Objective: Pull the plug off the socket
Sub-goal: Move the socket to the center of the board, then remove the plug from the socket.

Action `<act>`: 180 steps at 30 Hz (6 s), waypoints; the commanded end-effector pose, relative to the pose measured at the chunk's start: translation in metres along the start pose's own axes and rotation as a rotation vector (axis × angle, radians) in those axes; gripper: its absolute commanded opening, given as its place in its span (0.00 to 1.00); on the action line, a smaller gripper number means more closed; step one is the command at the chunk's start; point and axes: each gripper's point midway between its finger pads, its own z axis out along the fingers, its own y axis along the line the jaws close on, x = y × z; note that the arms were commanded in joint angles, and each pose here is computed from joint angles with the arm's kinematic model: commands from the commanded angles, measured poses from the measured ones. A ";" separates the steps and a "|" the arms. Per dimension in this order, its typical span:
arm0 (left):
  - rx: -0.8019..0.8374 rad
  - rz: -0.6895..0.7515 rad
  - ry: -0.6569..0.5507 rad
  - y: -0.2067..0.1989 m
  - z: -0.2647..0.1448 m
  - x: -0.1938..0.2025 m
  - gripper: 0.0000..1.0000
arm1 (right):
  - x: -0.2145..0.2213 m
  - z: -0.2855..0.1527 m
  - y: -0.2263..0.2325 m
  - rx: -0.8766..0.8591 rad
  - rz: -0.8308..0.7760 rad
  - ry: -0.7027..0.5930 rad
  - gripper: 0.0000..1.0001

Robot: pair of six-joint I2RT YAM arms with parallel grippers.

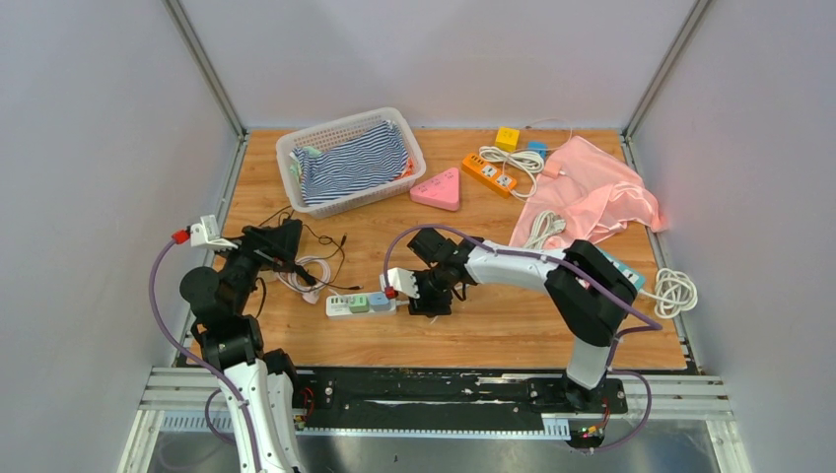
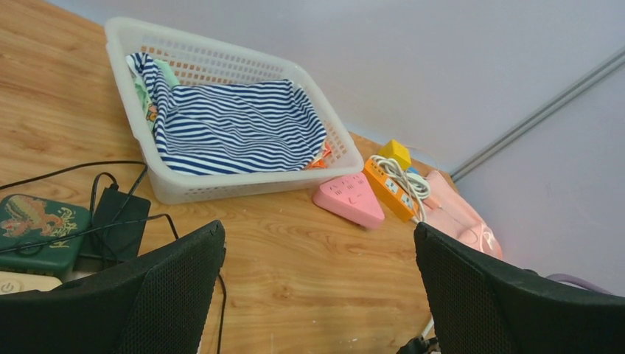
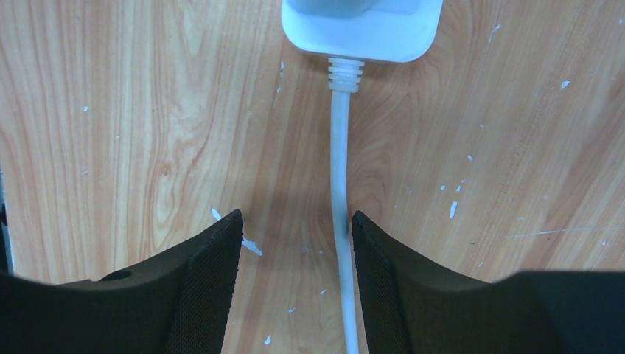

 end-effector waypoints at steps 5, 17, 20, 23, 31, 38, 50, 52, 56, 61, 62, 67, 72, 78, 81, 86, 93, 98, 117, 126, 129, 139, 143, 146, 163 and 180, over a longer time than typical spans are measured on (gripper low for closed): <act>0.026 0.005 0.027 -0.002 -0.003 0.010 1.00 | 0.003 0.008 -0.008 0.021 0.033 0.048 0.56; 0.027 0.007 0.024 -0.002 -0.004 0.010 1.00 | 0.027 0.006 -0.006 0.040 -0.011 0.138 0.13; 0.031 0.010 0.022 -0.004 -0.004 0.010 1.00 | 0.037 -0.002 -0.001 0.050 -0.059 0.164 0.08; 0.036 0.011 0.024 -0.005 -0.004 0.010 1.00 | 0.048 -0.012 0.008 0.034 -0.086 0.174 0.04; 0.056 0.017 0.033 -0.009 -0.005 0.010 1.00 | 0.087 -0.035 0.054 -0.114 -0.119 0.188 0.00; 0.127 0.040 0.069 -0.026 -0.007 0.013 1.00 | 0.134 -0.061 0.064 -0.120 0.004 0.256 0.00; 0.261 0.049 0.149 -0.057 -0.011 0.027 1.00 | 0.192 -0.096 0.054 0.043 0.230 0.260 0.05; 0.289 0.047 0.167 -0.064 -0.011 0.033 1.00 | 0.198 -0.100 0.053 0.064 0.267 0.250 0.05; 0.356 0.037 0.221 -0.083 -0.012 0.053 1.00 | 0.193 -0.110 0.048 0.116 0.306 0.191 0.25; 0.475 0.063 0.349 -0.117 -0.017 0.093 1.00 | 0.164 -0.137 0.035 0.216 0.269 0.101 0.60; 0.489 0.073 0.371 -0.122 -0.017 0.100 1.00 | 0.157 -0.143 0.032 0.231 0.259 0.082 0.64; 0.566 0.140 0.466 -0.144 -0.022 0.130 1.00 | 0.108 -0.174 0.033 0.226 0.185 -0.072 0.74; 0.608 0.143 0.500 -0.151 -0.019 0.151 1.00 | 0.036 -0.198 0.049 0.147 0.084 -0.383 0.79; 0.747 0.207 0.507 -0.163 -0.031 0.167 1.00 | 0.005 -0.192 0.060 0.030 0.041 -0.584 0.87; 0.898 0.248 0.464 -0.180 -0.043 0.174 1.00 | 0.020 -0.174 0.054 0.001 0.114 -0.508 0.87; 1.116 0.439 0.379 -0.199 -0.066 0.195 1.00 | 0.040 -0.153 0.036 0.051 0.209 -0.394 0.86; 1.326 0.535 0.031 -0.225 -0.096 0.180 1.00 | 0.053 -0.136 0.033 0.084 0.187 -0.327 0.86; 1.305 0.564 0.072 -0.225 -0.090 0.209 0.98 | 0.051 -0.123 0.032 0.098 0.133 -0.302 0.86; 1.182 0.508 0.092 -0.204 -0.077 0.255 0.91 | 0.061 -0.091 0.033 0.076 0.118 -0.170 0.73; 1.196 0.508 0.095 -0.204 -0.080 0.256 0.90 | 0.069 -0.087 0.031 0.084 0.131 -0.123 0.62; 1.203 0.509 0.096 -0.205 -0.081 0.256 0.90 | 0.072 -0.088 0.028 0.098 0.134 -0.101 0.60; 1.214 0.511 0.096 -0.205 -0.083 0.256 0.90 | 0.070 -0.086 0.031 0.074 0.138 -0.115 0.50; 1.217 0.511 0.096 -0.205 -0.083 0.256 0.90 | 0.068 -0.085 0.034 0.056 0.134 -0.125 0.42; 1.218 0.511 0.095 -0.205 -0.084 0.256 0.89 | 0.069 -0.086 0.035 0.053 0.125 -0.119 0.33; 1.170 0.463 0.118 -0.204 -0.079 0.254 0.91 | 0.110 -0.108 0.049 0.042 0.066 0.015 0.08; 1.075 0.421 0.324 -0.218 -0.056 0.328 0.94 | 0.133 -0.120 0.077 -0.047 0.005 -0.005 0.02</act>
